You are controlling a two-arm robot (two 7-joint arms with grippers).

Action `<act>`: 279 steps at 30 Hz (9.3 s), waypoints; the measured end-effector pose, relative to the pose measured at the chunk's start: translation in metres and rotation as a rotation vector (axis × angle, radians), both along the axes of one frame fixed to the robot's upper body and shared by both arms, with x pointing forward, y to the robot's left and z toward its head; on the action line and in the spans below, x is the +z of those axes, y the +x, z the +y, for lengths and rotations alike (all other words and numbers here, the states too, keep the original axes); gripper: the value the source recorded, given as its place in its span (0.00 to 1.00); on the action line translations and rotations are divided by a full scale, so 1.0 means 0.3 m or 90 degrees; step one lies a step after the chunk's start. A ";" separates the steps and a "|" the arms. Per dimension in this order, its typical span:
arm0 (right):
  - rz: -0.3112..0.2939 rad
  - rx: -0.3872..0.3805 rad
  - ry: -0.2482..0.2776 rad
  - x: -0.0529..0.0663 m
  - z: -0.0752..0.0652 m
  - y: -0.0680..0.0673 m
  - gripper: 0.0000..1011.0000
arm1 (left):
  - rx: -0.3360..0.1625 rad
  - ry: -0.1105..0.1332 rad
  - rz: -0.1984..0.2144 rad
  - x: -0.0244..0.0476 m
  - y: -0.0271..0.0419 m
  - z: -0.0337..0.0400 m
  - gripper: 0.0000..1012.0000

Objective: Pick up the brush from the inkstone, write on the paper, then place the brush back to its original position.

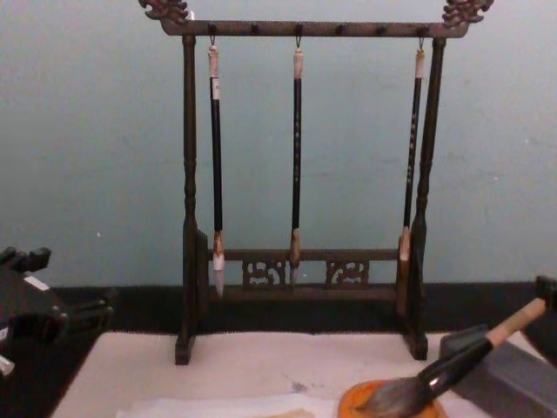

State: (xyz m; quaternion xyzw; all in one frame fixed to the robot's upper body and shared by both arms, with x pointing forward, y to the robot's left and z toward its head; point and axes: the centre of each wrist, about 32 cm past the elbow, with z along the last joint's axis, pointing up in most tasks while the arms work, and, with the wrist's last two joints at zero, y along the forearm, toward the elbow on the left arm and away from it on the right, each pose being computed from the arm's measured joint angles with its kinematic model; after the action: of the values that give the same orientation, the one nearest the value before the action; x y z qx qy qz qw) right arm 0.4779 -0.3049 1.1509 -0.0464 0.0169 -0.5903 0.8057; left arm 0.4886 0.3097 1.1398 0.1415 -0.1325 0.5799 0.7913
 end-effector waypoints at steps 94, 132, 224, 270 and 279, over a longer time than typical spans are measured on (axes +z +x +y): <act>0.227 -0.055 0.521 -0.041 0.086 0.117 0.76 | 0.000 0.000 0.000 0.000 0.000 0.000 1.00; 0.227 -0.054 0.522 -0.041 0.085 0.116 0.18 | 0.000 0.000 0.000 0.000 0.000 0.000 1.00; -0.160 0.354 -0.019 0.108 0.319 0.132 0.17 | 0.000 0.000 0.000 0.000 0.000 0.000 1.00; -0.172 0.411 -0.096 0.096 0.335 0.042 0.17 | 0.000 0.000 0.000 0.000 0.000 0.000 1.00; -0.171 0.413 -0.109 0.101 0.316 0.009 0.17 | 0.000 0.000 0.000 0.000 0.000 0.000 1.00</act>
State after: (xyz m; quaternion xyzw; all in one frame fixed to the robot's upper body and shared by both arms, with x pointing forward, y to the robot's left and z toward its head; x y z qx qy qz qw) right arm 0.4805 -0.2102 1.1812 -0.0382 -0.1542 -0.3038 0.9394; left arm 0.4886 0.3097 1.1398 0.1415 -0.1324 0.5799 0.7913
